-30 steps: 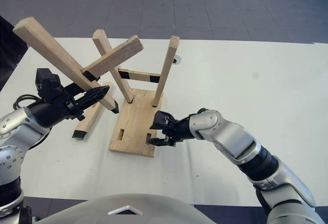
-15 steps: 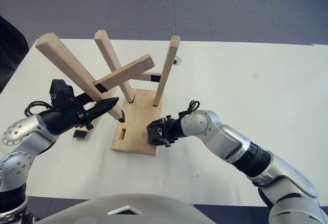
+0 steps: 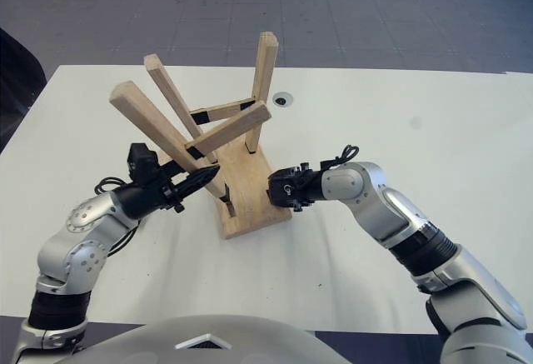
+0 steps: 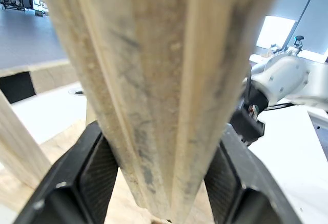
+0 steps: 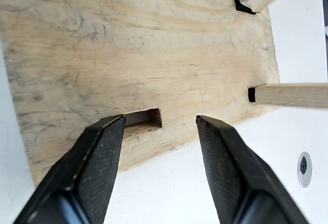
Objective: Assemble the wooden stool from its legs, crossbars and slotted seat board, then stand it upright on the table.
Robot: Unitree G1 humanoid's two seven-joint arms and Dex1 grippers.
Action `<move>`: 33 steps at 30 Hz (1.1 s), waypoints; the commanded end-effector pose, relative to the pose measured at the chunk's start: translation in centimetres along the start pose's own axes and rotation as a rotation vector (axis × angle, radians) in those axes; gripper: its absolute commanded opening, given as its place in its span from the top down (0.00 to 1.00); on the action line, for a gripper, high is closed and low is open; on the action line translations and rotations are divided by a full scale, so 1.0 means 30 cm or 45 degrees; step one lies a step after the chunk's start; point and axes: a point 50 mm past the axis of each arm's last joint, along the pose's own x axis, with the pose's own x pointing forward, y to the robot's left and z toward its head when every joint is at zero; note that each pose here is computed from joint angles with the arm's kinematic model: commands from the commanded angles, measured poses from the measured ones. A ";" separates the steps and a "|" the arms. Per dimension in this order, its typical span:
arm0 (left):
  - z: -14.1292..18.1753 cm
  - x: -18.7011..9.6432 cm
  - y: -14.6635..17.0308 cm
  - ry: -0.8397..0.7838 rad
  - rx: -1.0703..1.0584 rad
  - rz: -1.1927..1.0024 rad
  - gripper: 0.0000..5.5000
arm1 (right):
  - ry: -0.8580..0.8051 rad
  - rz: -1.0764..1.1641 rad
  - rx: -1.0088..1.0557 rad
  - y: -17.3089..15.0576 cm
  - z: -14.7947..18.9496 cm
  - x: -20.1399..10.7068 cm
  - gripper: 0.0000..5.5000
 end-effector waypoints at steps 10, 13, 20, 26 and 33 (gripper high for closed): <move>-0.089 -0.006 -0.065 0.164 -0.274 0.208 0.61 | 0.056 0.116 0.181 0.081 -0.013 0.059 0.53; -0.069 -0.020 -0.078 0.198 -0.217 0.227 0.61 | 0.064 0.126 0.188 0.086 -0.017 0.058 0.53; -0.048 -0.032 -0.035 0.166 -0.133 0.336 0.61 | 0.069 0.148 0.196 0.106 -0.020 0.057 0.53; -0.088 -0.035 0.019 0.214 -0.108 0.467 0.61 | 0.064 0.157 0.209 0.123 -0.020 0.051 0.53; -0.182 -0.079 0.016 0.423 0.217 0.410 0.61 | 0.047 0.150 0.252 0.141 -0.009 0.042 0.53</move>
